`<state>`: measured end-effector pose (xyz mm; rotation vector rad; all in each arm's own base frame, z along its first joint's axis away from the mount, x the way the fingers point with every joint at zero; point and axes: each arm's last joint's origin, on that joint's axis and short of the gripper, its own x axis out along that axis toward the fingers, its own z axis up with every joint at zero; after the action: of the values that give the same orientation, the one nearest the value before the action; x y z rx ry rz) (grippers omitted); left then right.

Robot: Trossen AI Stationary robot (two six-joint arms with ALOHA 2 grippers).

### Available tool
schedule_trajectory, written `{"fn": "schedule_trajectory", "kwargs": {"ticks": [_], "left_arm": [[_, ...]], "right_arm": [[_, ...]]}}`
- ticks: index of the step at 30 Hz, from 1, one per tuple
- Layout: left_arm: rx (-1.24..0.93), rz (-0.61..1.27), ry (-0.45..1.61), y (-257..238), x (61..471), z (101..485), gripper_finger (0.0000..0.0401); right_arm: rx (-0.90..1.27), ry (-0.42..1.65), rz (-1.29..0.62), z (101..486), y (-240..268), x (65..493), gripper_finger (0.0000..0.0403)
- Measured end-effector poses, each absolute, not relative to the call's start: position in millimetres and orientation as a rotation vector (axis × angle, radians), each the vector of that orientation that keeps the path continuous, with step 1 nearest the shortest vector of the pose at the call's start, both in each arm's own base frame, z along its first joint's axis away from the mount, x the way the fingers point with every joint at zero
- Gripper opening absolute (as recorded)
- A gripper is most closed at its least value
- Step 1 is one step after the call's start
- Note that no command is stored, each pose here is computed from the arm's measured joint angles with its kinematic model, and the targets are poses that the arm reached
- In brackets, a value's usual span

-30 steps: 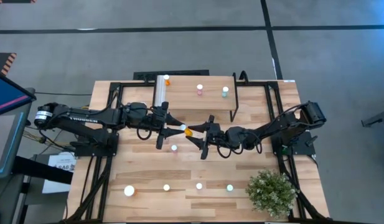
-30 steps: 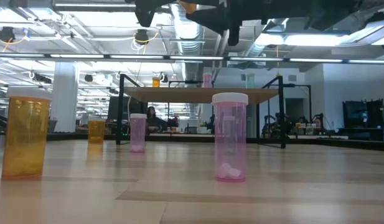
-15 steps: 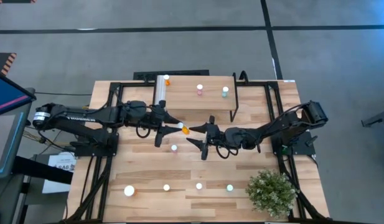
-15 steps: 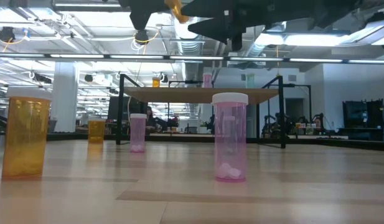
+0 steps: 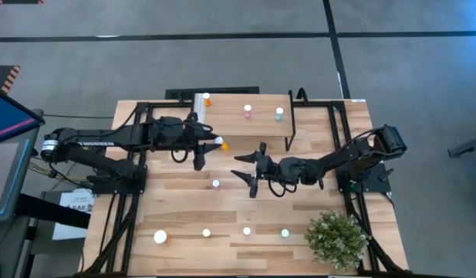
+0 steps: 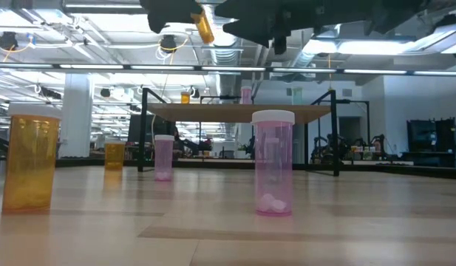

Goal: Pick and place medicine bottles onto shelf by color
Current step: Put the top small orange pill bottle on the shelf

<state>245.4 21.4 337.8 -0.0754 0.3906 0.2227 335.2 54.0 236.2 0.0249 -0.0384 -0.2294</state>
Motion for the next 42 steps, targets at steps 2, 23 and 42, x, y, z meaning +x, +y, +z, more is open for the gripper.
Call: {"fn": "schedule_trajectory", "kwargs": {"ticks": [2, 23, 42], "left_arm": [[-0.069, 0.267, 0.414, 24.4, 244.0, 335.6, 0.0110], [-0.166, 0.598, 0.512, 106.8, 214.9, 333.3, 0.0110], [-0.180, 0.642, 0.734, 137.5, 236.8, 303.1, 0.0110]], "right_arm": [[0.023, -0.043, -0.229, 236.7, 53.9, 335.2, 0.0240], [0.031, -0.042, -0.237, 236.5, 51.5, 335.6, 0.0235], [0.043, -0.033, -0.237, 235.5, 51.4, 335.5, 0.0235]]}}
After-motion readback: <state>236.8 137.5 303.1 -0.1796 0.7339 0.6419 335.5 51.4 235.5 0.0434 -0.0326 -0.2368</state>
